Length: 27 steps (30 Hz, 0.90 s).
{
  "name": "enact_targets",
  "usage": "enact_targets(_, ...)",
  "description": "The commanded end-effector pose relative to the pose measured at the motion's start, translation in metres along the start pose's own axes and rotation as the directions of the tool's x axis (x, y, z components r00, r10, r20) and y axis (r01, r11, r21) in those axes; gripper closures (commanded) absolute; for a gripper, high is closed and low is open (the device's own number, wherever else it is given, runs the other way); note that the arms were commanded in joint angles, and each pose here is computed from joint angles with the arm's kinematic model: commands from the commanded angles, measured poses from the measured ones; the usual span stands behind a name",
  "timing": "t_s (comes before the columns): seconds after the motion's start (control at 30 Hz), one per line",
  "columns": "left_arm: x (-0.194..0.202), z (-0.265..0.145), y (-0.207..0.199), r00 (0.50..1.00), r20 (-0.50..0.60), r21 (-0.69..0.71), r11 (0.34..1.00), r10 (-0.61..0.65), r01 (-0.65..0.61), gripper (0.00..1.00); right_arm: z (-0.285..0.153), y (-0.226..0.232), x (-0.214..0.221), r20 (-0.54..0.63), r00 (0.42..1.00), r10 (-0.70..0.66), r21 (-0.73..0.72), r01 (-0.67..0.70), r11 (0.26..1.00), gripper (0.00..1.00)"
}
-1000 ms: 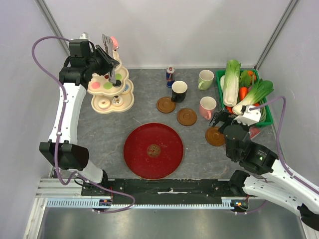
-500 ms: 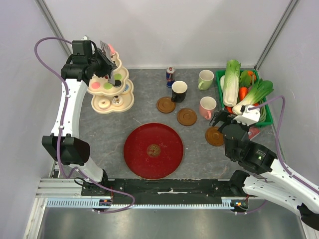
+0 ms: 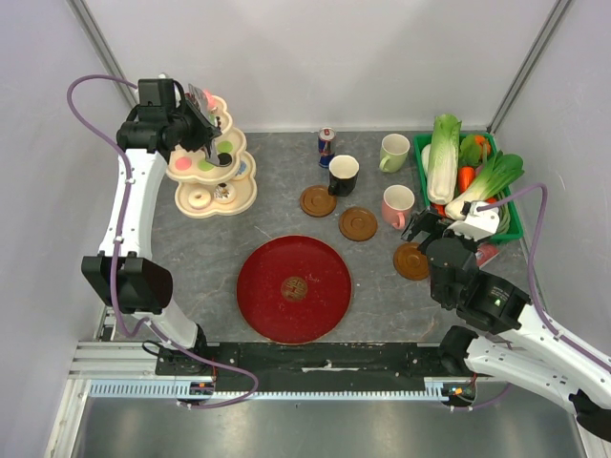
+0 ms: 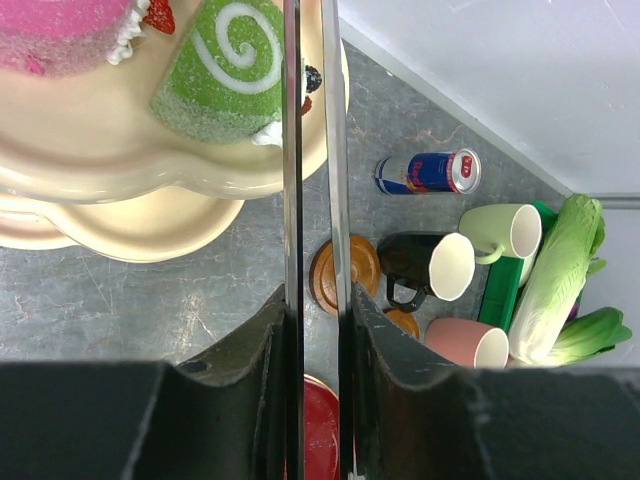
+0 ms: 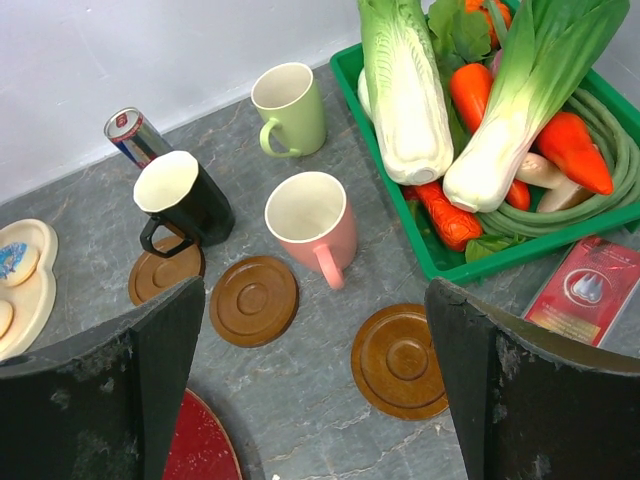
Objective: Serve the afternoon tea
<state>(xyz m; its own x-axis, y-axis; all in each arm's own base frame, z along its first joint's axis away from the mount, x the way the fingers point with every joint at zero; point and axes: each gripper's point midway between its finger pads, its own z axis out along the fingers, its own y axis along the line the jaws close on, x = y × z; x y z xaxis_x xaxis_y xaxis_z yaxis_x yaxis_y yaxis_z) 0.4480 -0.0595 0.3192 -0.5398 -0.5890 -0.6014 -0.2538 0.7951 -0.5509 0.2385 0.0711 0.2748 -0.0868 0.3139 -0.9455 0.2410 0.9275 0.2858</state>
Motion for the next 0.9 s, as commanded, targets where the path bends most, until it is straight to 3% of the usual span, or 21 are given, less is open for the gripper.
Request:
enact_targets(0.0,-0.015,-0.019,-0.008,0.999,0.053,0.018,1.0,0.007,-0.008,0.76,0.001,0.001,-0.006,0.026,0.999,0.032,0.014,-0.033,0.999,0.02)
enact_targets(0.37,-0.026,-0.044,-0.019,0.994,0.11,0.051,0.998,0.016,-0.022,0.56,0.001,0.001,-0.005,0.023,0.999,0.034,0.009,-0.034,0.999,0.02)
enact_targets(0.87,-0.032,-0.076,-0.037,0.989,0.149,0.129,0.991,0.024,-0.043,0.53,0.002,0.003,-0.003,0.019,0.999,0.035,0.003,-0.035,0.999,0.02)
